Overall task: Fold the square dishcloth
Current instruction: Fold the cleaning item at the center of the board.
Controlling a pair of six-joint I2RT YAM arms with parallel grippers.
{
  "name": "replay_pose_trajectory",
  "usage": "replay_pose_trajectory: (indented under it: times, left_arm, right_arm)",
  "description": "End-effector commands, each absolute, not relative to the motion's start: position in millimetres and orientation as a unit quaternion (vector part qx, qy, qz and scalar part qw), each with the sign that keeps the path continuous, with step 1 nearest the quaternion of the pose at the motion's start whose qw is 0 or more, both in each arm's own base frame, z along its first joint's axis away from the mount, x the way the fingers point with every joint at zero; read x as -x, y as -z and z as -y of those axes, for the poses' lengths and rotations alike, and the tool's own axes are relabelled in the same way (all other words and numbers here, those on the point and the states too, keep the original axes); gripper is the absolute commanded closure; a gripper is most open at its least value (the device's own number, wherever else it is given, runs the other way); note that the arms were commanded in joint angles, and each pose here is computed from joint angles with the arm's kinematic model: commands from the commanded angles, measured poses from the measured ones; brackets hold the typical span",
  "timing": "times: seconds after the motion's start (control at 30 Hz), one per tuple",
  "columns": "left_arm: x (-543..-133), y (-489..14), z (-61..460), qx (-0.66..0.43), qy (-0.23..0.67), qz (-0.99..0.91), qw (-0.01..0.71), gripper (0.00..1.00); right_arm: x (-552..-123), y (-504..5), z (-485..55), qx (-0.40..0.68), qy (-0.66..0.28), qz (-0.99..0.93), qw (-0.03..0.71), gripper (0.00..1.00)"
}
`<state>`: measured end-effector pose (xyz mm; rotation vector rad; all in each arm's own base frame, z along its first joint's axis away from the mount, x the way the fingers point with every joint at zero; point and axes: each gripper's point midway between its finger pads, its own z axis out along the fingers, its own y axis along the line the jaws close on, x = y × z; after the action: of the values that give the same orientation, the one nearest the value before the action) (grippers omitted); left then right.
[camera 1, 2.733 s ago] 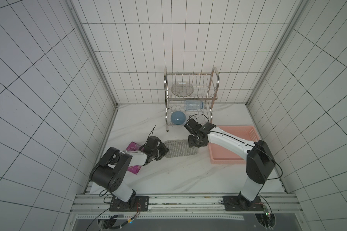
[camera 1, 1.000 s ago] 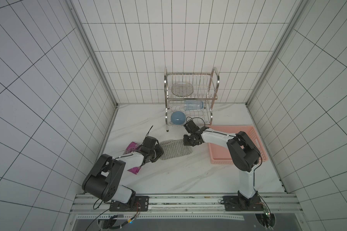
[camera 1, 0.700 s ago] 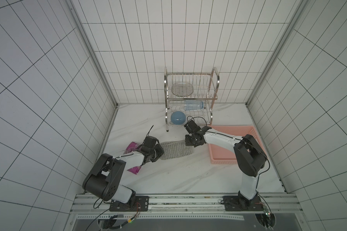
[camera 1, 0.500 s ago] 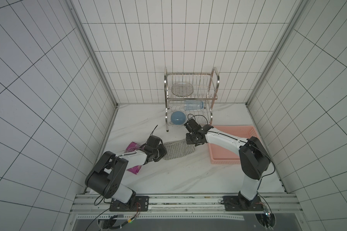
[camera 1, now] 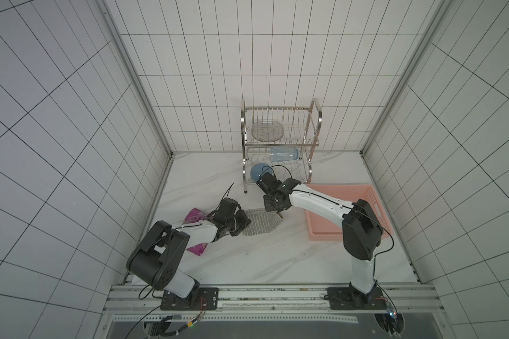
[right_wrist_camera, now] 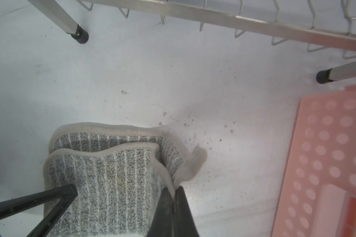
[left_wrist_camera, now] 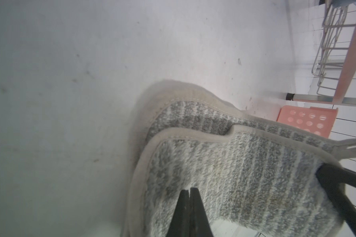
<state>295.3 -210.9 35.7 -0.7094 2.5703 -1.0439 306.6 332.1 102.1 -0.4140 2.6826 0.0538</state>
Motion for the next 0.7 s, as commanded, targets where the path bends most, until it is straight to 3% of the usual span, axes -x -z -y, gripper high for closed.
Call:
replay_pose_trajectory:
  times: [0.0,0.3,0.47,0.67]
  left_arm:
    - [-296,-36,211,0.244,0.376,-0.884,0.134,1.0]
    - [-289,-71,185,0.222,0.35,-0.895,0.165,0.95]
    - [-274,-53,165,0.238,0.313,-0.908,0.146,0.89]
    - [-269,-37,175,0.225,0.329,-0.91,0.118,0.85]
  right_arm:
    - [-299,-103,-336,0.162,0.002,-0.966,0.203,1.0]
    - [-303,-107,-330,0.161,0.029,-0.963,0.215,1.0]
    - [-302,-110,-334,0.16,0.021,-0.963,0.216,1.0]
    - [-299,-109,-341,0.165,0.02,-0.963,0.213,1.0]
